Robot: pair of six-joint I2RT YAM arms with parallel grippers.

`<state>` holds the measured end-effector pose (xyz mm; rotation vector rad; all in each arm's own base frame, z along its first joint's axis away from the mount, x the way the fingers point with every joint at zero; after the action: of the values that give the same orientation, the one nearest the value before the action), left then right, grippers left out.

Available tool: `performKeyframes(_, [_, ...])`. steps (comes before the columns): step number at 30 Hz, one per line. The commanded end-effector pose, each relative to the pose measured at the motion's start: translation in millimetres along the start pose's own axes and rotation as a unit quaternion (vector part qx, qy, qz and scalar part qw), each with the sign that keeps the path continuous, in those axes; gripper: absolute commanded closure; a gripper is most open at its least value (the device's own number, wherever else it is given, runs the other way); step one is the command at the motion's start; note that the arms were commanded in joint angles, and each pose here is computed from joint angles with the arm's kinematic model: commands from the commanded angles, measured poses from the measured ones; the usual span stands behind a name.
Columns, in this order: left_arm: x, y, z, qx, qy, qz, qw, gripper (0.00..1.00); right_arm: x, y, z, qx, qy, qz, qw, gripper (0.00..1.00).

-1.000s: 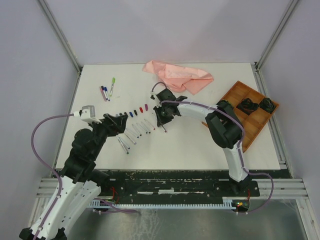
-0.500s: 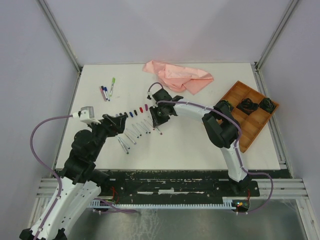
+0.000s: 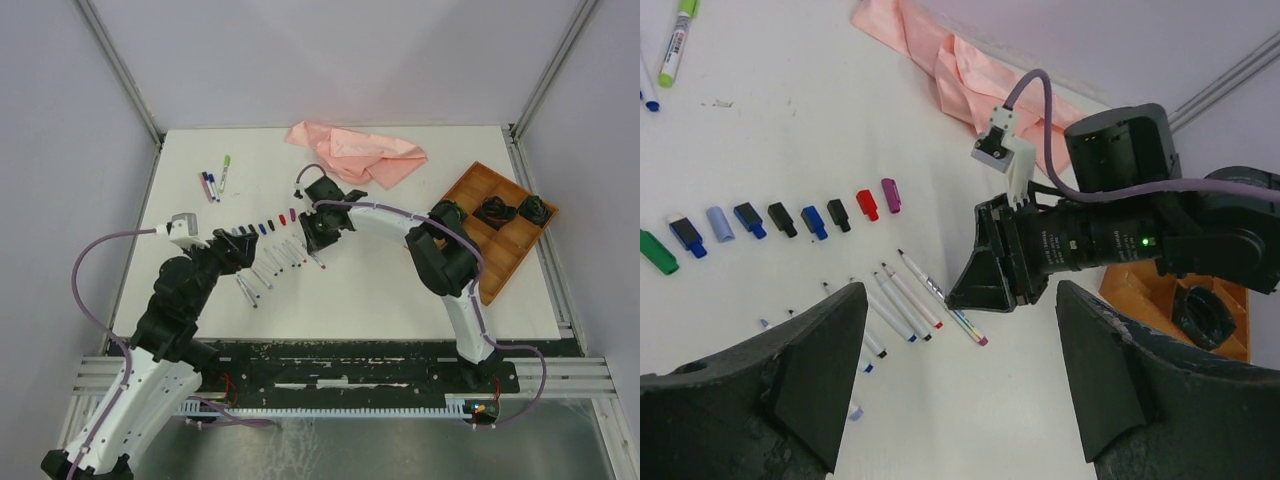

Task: Open the pen caps
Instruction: Place the pen at the center of the board, then pick up the pen from the center of the board.

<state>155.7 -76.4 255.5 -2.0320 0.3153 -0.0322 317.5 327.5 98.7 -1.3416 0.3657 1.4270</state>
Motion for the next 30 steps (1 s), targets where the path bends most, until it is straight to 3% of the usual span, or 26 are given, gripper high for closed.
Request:
performKeyframes(1, [10.8,0.1,0.2,-0.003,0.000,-0.023,1.000,0.17,-44.9,-27.1,19.1,-0.022,-0.028,-0.059,0.998,0.65])
performKeyframes(9, [43.4,12.2,15.2,-0.002,-0.067,-0.040,0.997,0.11,-93.7,-37.0,29.9,-0.046,-0.061,-0.107,0.991,0.65])
performKeyframes(14, [83.5,15.6,31.6,-0.022,-0.100,-0.016,0.995,0.11,-131.1,-35.2,29.9,-0.072,-0.086,-0.133,0.985,0.65])
performKeyframes(21, [146.4,2.9,76.3,-0.071,-0.151,0.024,0.986,0.20,-201.5,-36.2,20.3,-0.140,-0.216,-0.145,0.955,0.67])
performKeyframes(27, [204.0,-18.9,120.2,-0.079,-0.258,0.071,0.960,0.29,-243.2,-6.4,24.0,-0.209,-0.243,-0.123,0.939,0.67])
performKeyframes(30, [232.5,-29.5,139.8,-0.060,-0.311,0.095,0.944,0.32,-250.4,7.6,20.8,-0.228,-0.251,-0.144,0.930,0.67])
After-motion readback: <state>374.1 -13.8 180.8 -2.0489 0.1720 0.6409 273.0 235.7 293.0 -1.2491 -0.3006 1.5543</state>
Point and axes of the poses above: each gripper's point midway between its finger pads, its own x axis out along the fingers, its own z axis along the line the jaws close on, y = z × x, the point moved 9 cm from there along -x, back along the fingers, and after that the axes turned 2 degrees about x, right-handed, at the moved point
